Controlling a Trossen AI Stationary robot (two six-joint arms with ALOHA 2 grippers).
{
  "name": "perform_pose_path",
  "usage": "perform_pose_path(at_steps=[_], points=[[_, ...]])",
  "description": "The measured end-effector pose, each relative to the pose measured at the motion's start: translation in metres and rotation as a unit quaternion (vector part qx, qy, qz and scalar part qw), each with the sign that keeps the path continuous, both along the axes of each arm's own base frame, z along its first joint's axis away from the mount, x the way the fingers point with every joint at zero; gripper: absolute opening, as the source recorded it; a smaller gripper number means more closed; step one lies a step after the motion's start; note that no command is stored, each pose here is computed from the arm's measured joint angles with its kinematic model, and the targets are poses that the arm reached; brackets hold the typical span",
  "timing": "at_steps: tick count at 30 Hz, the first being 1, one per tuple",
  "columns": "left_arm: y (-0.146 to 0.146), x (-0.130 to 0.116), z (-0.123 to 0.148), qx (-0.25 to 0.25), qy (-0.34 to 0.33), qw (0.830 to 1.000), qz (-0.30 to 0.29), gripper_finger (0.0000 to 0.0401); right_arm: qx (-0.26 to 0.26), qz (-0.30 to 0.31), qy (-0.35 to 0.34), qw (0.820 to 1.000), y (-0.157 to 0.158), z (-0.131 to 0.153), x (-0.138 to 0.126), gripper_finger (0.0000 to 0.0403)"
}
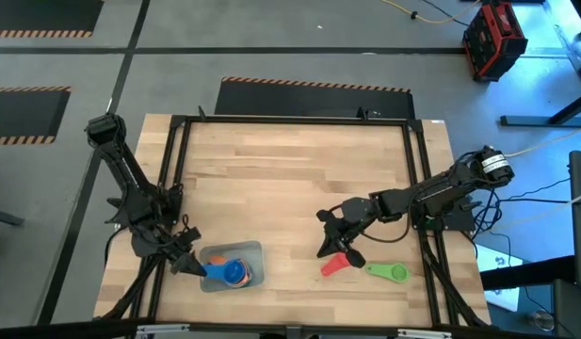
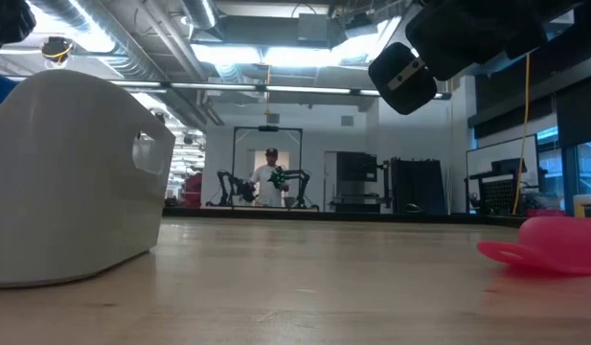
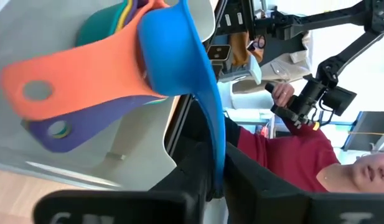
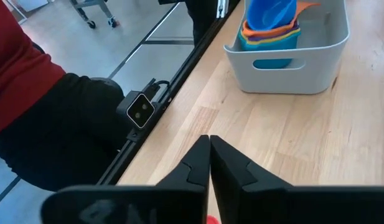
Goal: Nest measuring cups in basket
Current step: Stack the blue measuring cup on top of the orange measuring cup in the gray bin
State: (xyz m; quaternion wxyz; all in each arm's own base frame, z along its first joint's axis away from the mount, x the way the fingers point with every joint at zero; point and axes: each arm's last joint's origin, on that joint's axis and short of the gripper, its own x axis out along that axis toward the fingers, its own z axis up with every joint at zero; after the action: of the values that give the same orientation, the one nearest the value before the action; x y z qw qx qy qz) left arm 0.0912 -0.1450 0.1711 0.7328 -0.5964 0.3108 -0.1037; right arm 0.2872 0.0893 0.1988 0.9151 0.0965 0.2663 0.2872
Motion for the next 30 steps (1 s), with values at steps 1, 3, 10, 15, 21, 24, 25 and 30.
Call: perform_pose_path(at_steps=[1,3,10,15,21,24,25,30], points=[[0.0003,0.0007,0.0001,-0.001,0.001,1.000,-0.001,0.0043,0.000,0.000,0.000,1.000,0.0000,0.0000,0.0000,0.0021],[0.0010,0.0019,-0.0001,-0.002,0.004,1.000,-0.002,0.0056,0.000,0.000,0.000,1.000,0.0000,0.0000,0.0000,0.0023],[0.0038,0.0067,-0.0003,-0.006,0.010,1.000,0.001,0.0109,0.000,0.000,0.000,1.000,0.0000,0.0000,0.0000,0.0006],[0.0040,0.0078,-0.0020,-0.011,0.034,0.998,-0.045,0.0124,0.000,0.000,0.000,1.000,0.0000,0.0000,0.0000,0.0014],[0.0039,0.0087,-0.0004,-0.016,0.025,0.999,-0.040,0.0122,0.000,0.000,0.000,1.000,0.0000,0.0000,0.0000,0.0024],[0.0023,0.0073,-0.0004,-0.036,0.046,0.996,-0.068,0.0122,0.000,0.000,0.000,1.000,0.0000,0.0000,0.0000,0.0015],[0.0019,0.0068,-0.0004,-0.043,0.054,0.995,-0.076,0.0122,0.000,0.000,0.000,1.000,0.0000,0.0000,0.0000,0.0011],[0.0006,0.0041,0.0018,-0.086,0.092,0.986,-0.110,0.0122,-0.001,0.001,-0.001,1.000,0.0000,0.0000,0.0000,0.0005]])
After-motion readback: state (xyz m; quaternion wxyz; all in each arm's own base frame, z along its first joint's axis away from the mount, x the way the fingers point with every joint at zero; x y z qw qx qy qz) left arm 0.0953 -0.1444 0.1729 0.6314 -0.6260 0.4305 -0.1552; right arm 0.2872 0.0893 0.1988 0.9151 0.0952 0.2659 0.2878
